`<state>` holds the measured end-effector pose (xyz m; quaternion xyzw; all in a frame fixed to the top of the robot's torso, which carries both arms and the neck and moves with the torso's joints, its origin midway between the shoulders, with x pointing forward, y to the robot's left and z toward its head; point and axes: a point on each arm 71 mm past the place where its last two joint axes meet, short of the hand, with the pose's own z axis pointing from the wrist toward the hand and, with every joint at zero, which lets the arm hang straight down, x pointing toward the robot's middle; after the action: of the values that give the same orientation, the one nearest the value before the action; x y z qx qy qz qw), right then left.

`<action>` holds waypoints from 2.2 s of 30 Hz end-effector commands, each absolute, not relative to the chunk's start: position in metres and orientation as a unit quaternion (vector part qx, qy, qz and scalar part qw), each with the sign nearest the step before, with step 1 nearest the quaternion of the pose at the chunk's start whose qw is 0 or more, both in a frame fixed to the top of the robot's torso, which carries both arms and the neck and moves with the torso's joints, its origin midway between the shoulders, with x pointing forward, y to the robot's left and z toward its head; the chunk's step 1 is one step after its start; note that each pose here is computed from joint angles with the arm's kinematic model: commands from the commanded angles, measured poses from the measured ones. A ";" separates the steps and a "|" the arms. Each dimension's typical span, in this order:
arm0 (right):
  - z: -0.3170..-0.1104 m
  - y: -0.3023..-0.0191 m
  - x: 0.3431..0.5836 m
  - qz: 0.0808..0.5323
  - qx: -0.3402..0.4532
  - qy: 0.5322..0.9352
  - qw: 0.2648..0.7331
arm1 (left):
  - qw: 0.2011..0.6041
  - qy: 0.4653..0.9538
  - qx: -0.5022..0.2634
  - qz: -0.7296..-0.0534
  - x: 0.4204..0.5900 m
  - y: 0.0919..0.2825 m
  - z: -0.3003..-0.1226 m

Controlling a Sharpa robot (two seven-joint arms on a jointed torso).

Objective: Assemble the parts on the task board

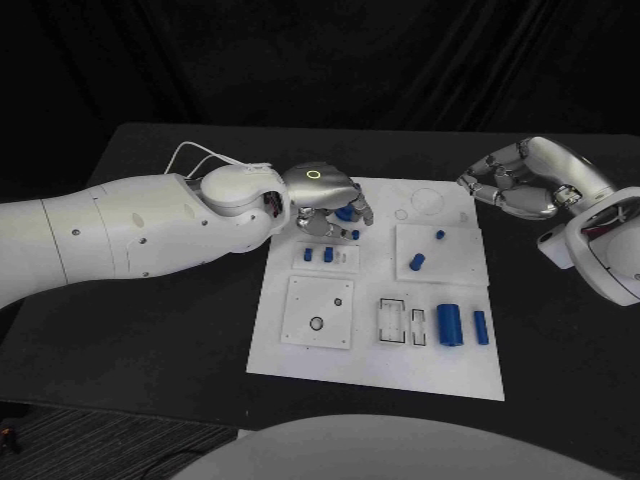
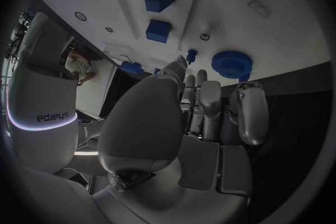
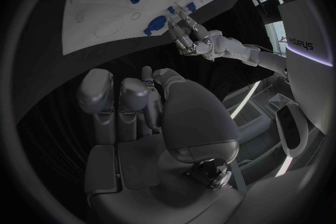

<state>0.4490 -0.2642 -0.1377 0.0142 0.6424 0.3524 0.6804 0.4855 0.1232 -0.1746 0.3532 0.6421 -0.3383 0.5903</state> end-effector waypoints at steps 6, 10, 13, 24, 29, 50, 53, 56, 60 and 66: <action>-0.144 -0.265 0.449 0.346 0.021 0.654 0.673 | 0.584 0.646 0.360 -0.335 0.485 0.119 -0.180; -0.145 -0.265 0.449 0.345 0.022 0.655 0.672 | 0.583 0.647 0.360 -0.335 0.485 0.118 -0.181; -0.145 -0.266 0.449 0.345 0.022 0.656 0.671 | 0.581 0.648 0.361 -0.335 0.486 0.117 -0.182; -0.146 -0.266 0.449 0.343 0.024 0.660 0.668 | 0.575 0.657 0.360 -0.330 0.489 0.115 -0.188; -0.147 -0.266 0.449 0.342 0.025 0.661 0.668 | 0.573 0.657 0.361 -0.330 0.489 0.114 -0.189; -0.148 -0.265 0.449 0.339 0.026 0.665 0.664 | 0.604 0.611 0.366 -0.358 0.488 0.112 -0.184; -0.148 -0.265 0.449 0.339 0.026 0.666 0.664 | 0.612 0.602 0.364 -0.361 0.487 0.114 -0.182; -0.148 -0.266 0.449 0.339 0.027 0.666 0.664 | 0.619 0.599 0.359 -0.360 0.485 0.120 -0.180; -0.148 -0.266 0.449 0.337 0.029 0.668 0.663 | 0.620 0.603 0.354 -0.354 0.482 0.130 -0.175; -0.148 -0.267 0.449 0.334 0.031 0.670 0.662 | 0.611 0.620 0.360 -0.335 0.483 0.145 -0.155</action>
<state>0.4491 -0.2656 -0.1465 0.0228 0.6631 0.3430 0.6650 0.4836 0.1444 -0.1574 0.3527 0.6100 -0.3396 0.6230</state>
